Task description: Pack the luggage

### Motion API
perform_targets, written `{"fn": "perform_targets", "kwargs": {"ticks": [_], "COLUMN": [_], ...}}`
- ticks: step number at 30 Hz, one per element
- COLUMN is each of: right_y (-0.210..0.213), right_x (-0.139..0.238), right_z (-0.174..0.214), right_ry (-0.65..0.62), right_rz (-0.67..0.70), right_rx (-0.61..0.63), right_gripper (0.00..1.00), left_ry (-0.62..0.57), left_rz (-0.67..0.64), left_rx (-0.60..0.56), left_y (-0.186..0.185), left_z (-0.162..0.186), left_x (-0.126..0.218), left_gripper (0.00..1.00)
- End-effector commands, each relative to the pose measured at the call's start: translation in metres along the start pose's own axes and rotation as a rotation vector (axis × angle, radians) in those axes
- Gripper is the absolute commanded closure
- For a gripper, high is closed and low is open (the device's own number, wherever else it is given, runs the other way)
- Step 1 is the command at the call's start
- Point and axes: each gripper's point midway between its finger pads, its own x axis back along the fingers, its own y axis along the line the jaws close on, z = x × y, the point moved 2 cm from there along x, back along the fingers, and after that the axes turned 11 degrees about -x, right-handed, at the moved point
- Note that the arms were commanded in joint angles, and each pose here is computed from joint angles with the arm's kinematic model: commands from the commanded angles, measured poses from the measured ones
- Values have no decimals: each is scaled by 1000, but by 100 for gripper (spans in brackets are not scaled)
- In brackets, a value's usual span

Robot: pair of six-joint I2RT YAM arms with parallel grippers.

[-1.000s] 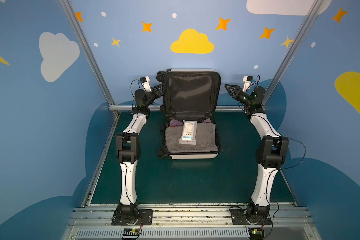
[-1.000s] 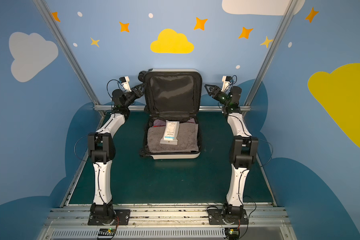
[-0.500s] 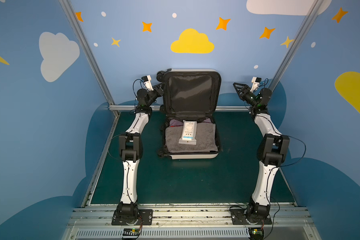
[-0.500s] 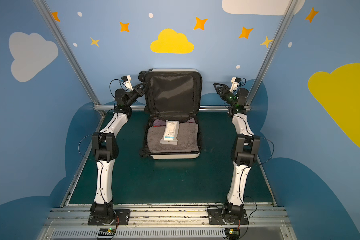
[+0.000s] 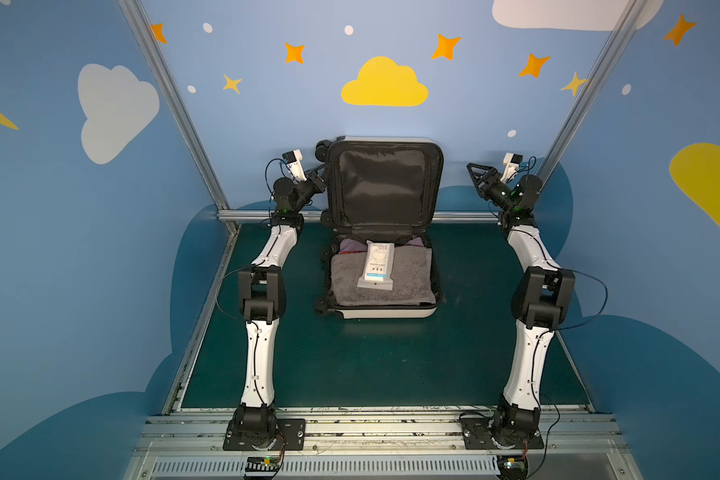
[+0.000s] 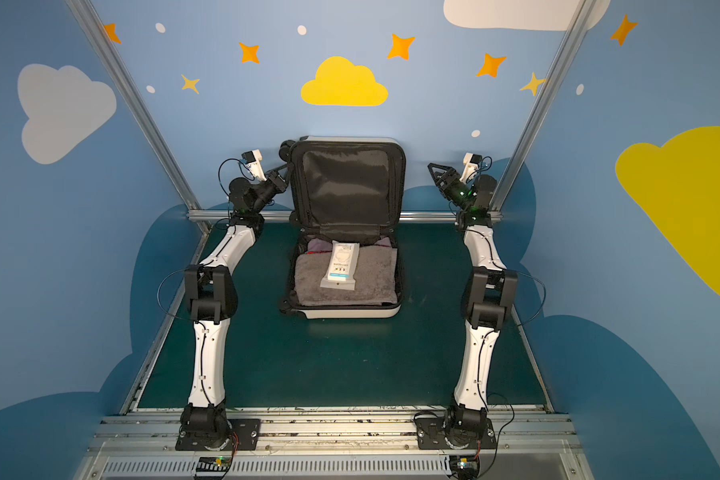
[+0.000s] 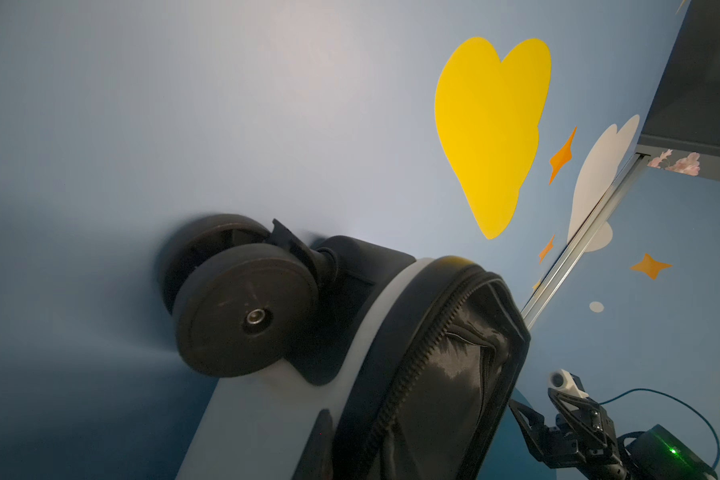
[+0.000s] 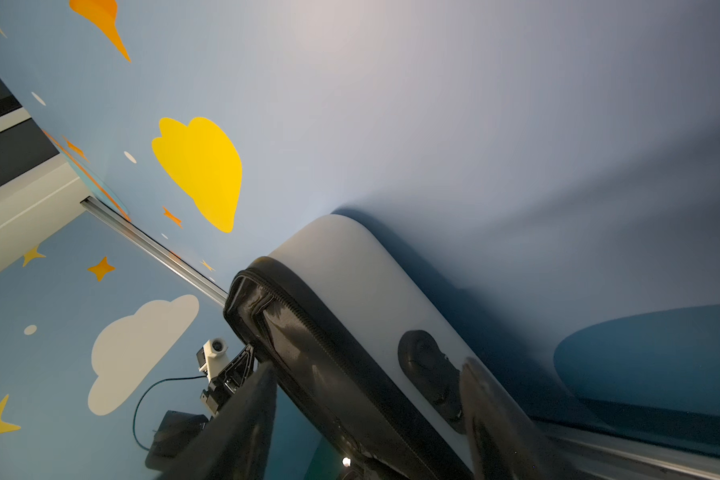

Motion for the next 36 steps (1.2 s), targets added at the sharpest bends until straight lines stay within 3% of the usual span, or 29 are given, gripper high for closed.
{"fn": "perform_targets", "kwargs": {"ticks": [1,23,27,33,36], "right_y": [1,-36,-40,-47,-49], "right_x": [-1,-27,-30,-34,-36], "right_z": [-9,-13,-9,-7,-5], "right_ry": [-21,-13,-10,-27,-30], "right_rz": [-4,36,40,40,43], "right_rx": [6,-39,-28,-23,-16], "right_gripper": [31,33,50,98,100], "left_ry": [21,-5,-9,-6,-9], "left_rz": [98,220,248,281,287], "left_rx": [32,32,28,40,49], "left_y": [-32,-77,-87,-97,-101], "left_z": [4,1,-2,0,1], "left_x": [-8,3,8,10,14], "left_gripper": [97,97,97,97,97]}}
